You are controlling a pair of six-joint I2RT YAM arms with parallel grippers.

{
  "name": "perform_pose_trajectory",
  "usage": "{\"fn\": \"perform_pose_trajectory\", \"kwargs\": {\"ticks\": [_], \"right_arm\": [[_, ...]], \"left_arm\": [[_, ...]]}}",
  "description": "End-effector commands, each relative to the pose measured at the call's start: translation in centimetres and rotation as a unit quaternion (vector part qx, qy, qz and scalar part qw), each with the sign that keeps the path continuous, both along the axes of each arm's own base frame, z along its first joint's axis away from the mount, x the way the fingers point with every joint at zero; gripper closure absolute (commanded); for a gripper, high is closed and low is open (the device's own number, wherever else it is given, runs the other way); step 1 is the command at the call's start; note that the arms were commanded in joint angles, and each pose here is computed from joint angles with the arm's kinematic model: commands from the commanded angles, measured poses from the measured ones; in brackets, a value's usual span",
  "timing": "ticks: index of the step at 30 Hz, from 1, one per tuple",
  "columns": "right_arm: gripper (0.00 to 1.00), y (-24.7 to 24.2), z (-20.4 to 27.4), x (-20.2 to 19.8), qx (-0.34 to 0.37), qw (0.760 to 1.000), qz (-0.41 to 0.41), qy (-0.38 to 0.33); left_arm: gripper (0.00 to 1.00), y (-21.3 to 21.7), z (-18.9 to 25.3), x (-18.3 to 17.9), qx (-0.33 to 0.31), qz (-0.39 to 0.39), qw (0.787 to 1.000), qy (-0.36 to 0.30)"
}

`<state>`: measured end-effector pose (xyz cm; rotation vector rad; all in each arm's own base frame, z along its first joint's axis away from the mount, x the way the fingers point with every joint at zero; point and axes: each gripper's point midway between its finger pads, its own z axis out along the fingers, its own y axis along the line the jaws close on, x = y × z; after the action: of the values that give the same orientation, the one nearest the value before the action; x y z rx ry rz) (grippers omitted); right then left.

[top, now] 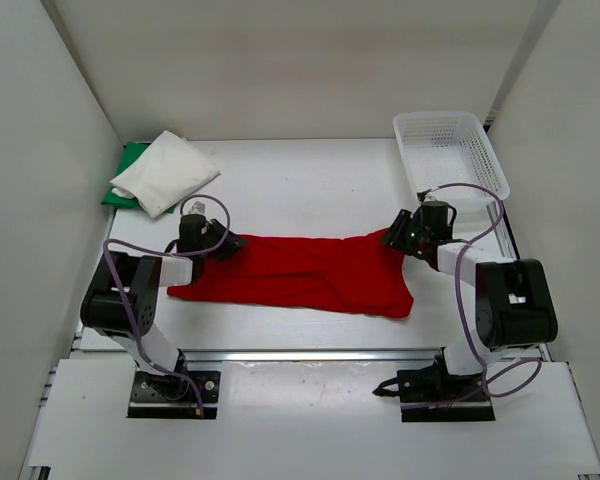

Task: Fold and stack the t-shirts
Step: Fold the other side of the tshirt into a rectangle, then rotate the tshirt 90 degrees

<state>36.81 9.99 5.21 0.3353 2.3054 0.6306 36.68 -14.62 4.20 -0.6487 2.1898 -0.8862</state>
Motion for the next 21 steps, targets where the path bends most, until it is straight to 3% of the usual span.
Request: {"fn": "perform_pose_trajectory", "kwargs": {"ticks": [1, 9, 11, 15, 21], "right_arm": [[0.71, -1.7, 1.8, 2.0, -0.018, 0.998, -0.03, -0.049], [0.71, -3.1, -0.8, 2.5, -0.031, 0.999, -0.036, -0.014], [0.75, -3.2, -1.6, 2.5, -0.026, 0.999, -0.037, 0.0], [0.99, -3.1, -1.8, 2.8, -0.006, 0.999, -0.04, 0.0], [1.0, -6.3, -1.0, 2.9, -0.007, 0.995, -0.097, 0.0]], "left_arm": [[0.76, -0.2, 2.7, 2.5, -0.031, 0.002, 0.999, -0.044], [0.78, 2.8, 0.9, 3.7, -0.058, 0.046, 0.997, -0.022], [0.77, 3.4, 0.2, 3.4, -0.048, 0.053, 0.997, -0.016], [0.78, 4.7, -0.6, 3.1, -0.049, 0.07, 0.996, -0.005], [0.81, 8.4, -2.3, 2.3, -0.066, 0.128, 0.989, 0.017]]}}
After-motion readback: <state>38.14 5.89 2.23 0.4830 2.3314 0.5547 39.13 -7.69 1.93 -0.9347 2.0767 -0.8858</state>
